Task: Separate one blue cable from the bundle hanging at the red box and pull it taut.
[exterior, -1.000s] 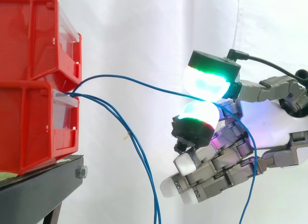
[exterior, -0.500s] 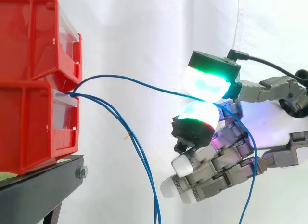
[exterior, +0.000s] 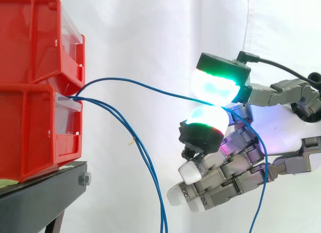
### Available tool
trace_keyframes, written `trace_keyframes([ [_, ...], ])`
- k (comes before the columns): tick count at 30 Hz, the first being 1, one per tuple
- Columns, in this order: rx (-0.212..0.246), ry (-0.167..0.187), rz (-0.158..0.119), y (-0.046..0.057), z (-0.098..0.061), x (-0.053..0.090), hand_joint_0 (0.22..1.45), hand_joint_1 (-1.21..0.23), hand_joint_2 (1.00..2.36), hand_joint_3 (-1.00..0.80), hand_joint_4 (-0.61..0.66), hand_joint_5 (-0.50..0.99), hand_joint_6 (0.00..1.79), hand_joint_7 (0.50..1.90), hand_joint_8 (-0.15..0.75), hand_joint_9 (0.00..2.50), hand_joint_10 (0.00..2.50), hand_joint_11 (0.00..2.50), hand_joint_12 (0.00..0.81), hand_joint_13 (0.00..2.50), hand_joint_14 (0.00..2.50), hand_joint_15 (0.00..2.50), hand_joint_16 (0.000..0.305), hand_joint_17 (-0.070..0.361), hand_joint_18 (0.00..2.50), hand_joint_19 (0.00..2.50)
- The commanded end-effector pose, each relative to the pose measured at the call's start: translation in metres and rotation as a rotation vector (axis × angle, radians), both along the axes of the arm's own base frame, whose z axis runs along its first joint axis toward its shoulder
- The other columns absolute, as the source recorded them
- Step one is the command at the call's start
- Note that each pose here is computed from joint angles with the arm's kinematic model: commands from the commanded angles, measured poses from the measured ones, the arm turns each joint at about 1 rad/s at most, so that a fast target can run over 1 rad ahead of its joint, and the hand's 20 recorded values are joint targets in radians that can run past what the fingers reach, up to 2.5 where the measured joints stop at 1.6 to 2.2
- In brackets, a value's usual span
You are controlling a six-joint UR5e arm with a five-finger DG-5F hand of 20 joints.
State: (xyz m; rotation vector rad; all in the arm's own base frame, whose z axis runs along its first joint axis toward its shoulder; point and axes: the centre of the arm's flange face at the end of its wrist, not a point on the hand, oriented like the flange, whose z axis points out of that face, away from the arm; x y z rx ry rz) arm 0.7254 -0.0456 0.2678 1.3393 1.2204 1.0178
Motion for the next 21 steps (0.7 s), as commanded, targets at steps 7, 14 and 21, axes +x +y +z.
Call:
trace_keyframes([
  [7, 0.000, 0.001, 0.000, -0.0001, -0.0002, 0.0000, 0.78, -0.70, 1.01, -0.41, 0.09, -0.23, 0.97, 1.55, 0.406, 0.83, 0.01, 0.30, 0.292, 0.46, 0.00, 0.01, 0.024, 0.053, 0.17, 0.00],
  [14, 0.000, 0.001, 0.000, -0.0001, -0.0002, 0.0000, 0.78, -0.70, 1.01, -0.41, 0.09, -0.23, 0.97, 1.54, 0.416, 0.81, 0.01, 0.27, 0.292, 0.45, 0.00, 0.01, 0.024, 0.054, 0.17, 0.00],
  [21, 0.000, 0.001, 0.000, -0.0001, -0.0002, 0.0000, 0.78, -0.70, 1.01, -0.42, 0.09, -0.24, 0.97, 1.55, 0.423, 0.77, 0.01, 0.26, 0.290, 0.43, 0.00, 0.00, 0.024, 0.055, 0.15, 0.00],
])
